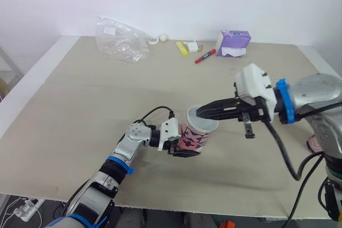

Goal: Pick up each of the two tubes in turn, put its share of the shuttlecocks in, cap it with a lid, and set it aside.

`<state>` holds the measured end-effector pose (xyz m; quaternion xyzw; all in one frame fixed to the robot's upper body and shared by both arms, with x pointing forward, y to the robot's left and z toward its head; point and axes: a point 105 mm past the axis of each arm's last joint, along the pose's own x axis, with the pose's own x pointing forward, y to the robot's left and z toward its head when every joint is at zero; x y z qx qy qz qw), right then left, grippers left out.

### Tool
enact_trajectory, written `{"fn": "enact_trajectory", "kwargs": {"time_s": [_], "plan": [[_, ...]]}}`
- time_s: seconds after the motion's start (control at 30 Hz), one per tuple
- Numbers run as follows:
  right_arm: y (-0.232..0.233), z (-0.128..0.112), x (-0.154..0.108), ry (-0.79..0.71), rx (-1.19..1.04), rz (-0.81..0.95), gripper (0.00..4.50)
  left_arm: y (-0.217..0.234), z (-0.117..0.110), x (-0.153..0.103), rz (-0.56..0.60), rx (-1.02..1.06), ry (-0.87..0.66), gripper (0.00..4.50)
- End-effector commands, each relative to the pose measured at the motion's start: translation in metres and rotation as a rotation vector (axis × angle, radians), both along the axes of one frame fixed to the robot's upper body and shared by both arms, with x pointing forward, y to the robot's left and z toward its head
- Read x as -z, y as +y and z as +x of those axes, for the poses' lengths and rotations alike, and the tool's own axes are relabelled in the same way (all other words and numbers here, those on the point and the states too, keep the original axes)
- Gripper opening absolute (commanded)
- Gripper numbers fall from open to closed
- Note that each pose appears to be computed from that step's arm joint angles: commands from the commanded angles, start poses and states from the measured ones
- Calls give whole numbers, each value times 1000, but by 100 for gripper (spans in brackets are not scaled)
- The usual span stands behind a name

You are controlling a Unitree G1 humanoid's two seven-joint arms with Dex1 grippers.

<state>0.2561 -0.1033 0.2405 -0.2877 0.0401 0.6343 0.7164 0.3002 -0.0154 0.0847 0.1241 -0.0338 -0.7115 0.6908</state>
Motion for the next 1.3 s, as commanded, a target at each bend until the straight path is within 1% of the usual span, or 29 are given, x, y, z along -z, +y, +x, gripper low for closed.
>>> {"fn": "enact_trajectory", "kwargs": {"time_s": [0.03, 0.2, 0.3, 0.4, 0.57, 0.7, 0.87, 1.0, 1.03, 1.13, 1.2, 1.3], "plan": [[4, 0, 5, -20, -15, -36, 2, 8, 4, 12, 41, -41, 39, 306], [5, 1, 21, 0, -29, -104, 2, 9, 4, 12, 42, -47, 39, 306], [4, 5, 26, 0, -17, -127, 2, 9, 3, 13, 41, -49, 39, 306], [-2, 11, 37, 4, 3, -194, 2, 9, 3, 13, 40, -51, 39, 306], [-7, 16, 46, 30, 27, -244, 2, 7, 2, 12, 34, -52, 29, 306], [-9, 21, 45, 35, 42, -242, 2, 7, 3, 11, 29, -56, 24, 306], [-10, 24, 37, 34, 54, -212, 2, 8, 4, 10, 25, -58, 21, 306], [-19, 26, -16, 17, 95, 32, 2, 8, 5, 9, 17, -65, 18, 306], [-24, 26, -24, 7, 109, 66, 2, 8, 5, 8, 15, -66, 18, 306], [-46, 26, -42, -21, 183, 162, 2, 9, 5, 7, 11, -68, 17, 306], [-60, 22, -50, -30, 223, 221, 2, 10, 5, 6, 7, -68, 19, 306], [-76, 11, -54, -7, 272, 352, 2, 11, 4, 4, -1, -62, 23, 306]]}}
